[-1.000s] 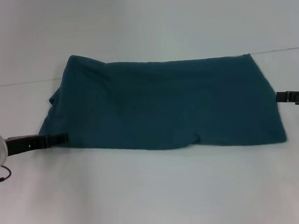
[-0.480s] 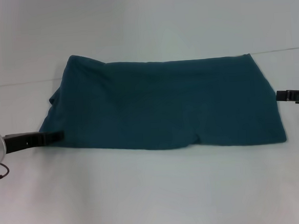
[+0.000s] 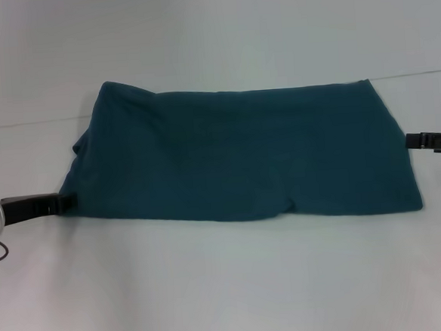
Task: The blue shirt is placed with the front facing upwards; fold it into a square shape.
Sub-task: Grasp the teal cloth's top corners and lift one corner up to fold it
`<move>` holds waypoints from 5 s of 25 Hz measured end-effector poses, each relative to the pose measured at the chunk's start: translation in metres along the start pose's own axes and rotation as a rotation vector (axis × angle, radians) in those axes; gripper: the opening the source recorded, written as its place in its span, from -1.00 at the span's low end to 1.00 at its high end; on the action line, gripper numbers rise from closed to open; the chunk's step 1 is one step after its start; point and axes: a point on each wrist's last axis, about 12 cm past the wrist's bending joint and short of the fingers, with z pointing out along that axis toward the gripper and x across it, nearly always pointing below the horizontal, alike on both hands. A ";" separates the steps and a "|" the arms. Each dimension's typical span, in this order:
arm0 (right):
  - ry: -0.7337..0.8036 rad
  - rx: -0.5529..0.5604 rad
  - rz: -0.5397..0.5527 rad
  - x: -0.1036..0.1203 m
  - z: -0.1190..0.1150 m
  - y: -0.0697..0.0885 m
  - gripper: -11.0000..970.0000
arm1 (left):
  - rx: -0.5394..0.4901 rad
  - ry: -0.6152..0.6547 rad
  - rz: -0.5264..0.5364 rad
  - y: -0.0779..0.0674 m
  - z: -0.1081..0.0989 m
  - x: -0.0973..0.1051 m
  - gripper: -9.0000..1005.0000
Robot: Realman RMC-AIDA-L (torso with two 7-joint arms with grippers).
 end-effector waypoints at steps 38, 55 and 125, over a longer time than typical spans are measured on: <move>0.151 0.057 0.065 0.022 -0.010 -0.013 0.85 | 0.019 0.010 0.017 0.003 -0.009 -0.002 -0.98; 0.161 0.059 0.082 0.026 0.019 -0.006 0.84 | 0.020 0.009 0.024 0.004 -0.011 -0.003 -0.98; 0.144 0.098 0.099 0.027 0.035 -0.003 -0.98 | 0.018 0.002 0.038 0.002 -0.009 -0.006 -0.98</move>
